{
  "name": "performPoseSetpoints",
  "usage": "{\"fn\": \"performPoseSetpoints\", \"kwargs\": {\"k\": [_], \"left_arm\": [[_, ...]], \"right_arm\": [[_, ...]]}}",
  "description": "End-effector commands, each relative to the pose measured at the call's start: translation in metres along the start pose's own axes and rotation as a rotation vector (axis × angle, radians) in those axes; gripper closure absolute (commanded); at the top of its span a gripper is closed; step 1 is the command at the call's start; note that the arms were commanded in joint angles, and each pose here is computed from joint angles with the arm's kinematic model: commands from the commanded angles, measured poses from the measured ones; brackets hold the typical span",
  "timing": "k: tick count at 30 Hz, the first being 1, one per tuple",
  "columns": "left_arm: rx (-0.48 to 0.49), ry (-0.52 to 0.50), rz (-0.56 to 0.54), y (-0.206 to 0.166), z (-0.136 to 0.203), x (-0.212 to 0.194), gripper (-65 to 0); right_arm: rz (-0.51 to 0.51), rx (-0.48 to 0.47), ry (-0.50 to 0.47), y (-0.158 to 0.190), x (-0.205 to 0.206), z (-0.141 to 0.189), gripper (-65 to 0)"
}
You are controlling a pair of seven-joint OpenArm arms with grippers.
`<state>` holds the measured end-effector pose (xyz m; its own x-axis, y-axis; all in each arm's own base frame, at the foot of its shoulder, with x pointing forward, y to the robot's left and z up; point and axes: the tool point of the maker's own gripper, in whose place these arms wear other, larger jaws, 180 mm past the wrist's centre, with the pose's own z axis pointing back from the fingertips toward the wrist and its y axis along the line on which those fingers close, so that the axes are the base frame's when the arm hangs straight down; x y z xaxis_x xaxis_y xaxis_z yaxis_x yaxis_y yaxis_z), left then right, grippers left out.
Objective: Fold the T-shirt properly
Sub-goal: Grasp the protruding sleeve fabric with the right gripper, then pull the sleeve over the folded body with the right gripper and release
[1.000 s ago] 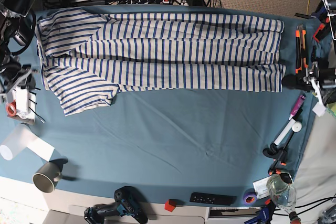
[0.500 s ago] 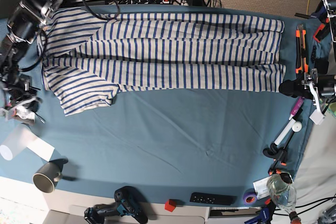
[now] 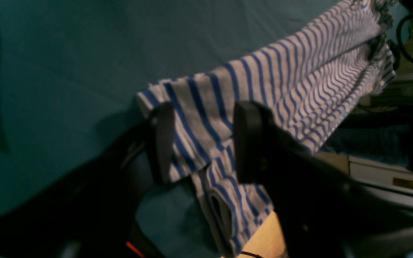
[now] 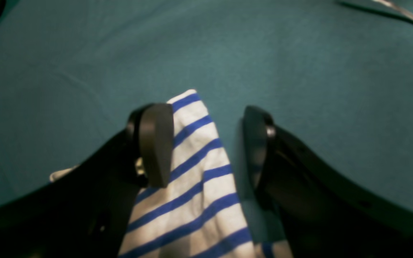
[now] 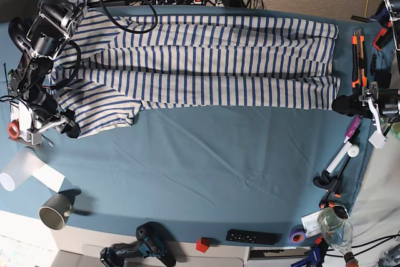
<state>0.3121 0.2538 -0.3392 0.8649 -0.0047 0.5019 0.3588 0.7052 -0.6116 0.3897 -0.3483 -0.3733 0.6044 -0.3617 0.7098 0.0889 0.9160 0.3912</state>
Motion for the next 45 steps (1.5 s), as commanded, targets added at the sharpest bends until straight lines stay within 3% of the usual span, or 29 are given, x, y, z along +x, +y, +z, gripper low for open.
{"fn": "performPoseSetpoints", "kwargs": {"k": [1,18,19,22,24,34,38,45], "left_arm": [[0.009,-0.035,-0.032,-0.002,0.013,0.017,-27.7],[0.005,-0.033,-0.028,-0.002,0.011,0.015,-27.7],[0.005,-0.033,-0.028,-0.002,0.011,0.015,-27.7],[0.005,-0.033,-0.028,-0.002,0.011,0.015,-27.7],[0.005,-0.033,-0.028,-0.002,0.011,0.015,-27.7],[0.005,-0.033,-0.028,-0.002,0.011,0.015,-27.7],[0.005,-0.033,-0.028,-0.002,0.011,0.015,-27.7],[0.005,-0.033,-0.028,-0.002,0.011,0.015,-27.7]], "right_arm": [[0.019,0.006,-0.066,0.002,0.027,0.005,-31.4],[-0.016,0.057,-0.036,0.026,0.008,-0.013,-30.8],[-0.016,0.057,-0.036,0.026,0.008,-0.013,-27.5],[-0.016,0.057,-0.036,0.026,0.007,-0.013,-7.8],[-0.018,0.060,-0.038,0.026,0.008,-0.013,0.0],[-0.045,0.185,-0.028,0.054,0.018,-0.001,0.0],[0.034,0.208,-0.053,0.068,0.031,0.018,0.0],[0.247,0.146,-0.052,0.078,0.027,0.060,0.0]]}}
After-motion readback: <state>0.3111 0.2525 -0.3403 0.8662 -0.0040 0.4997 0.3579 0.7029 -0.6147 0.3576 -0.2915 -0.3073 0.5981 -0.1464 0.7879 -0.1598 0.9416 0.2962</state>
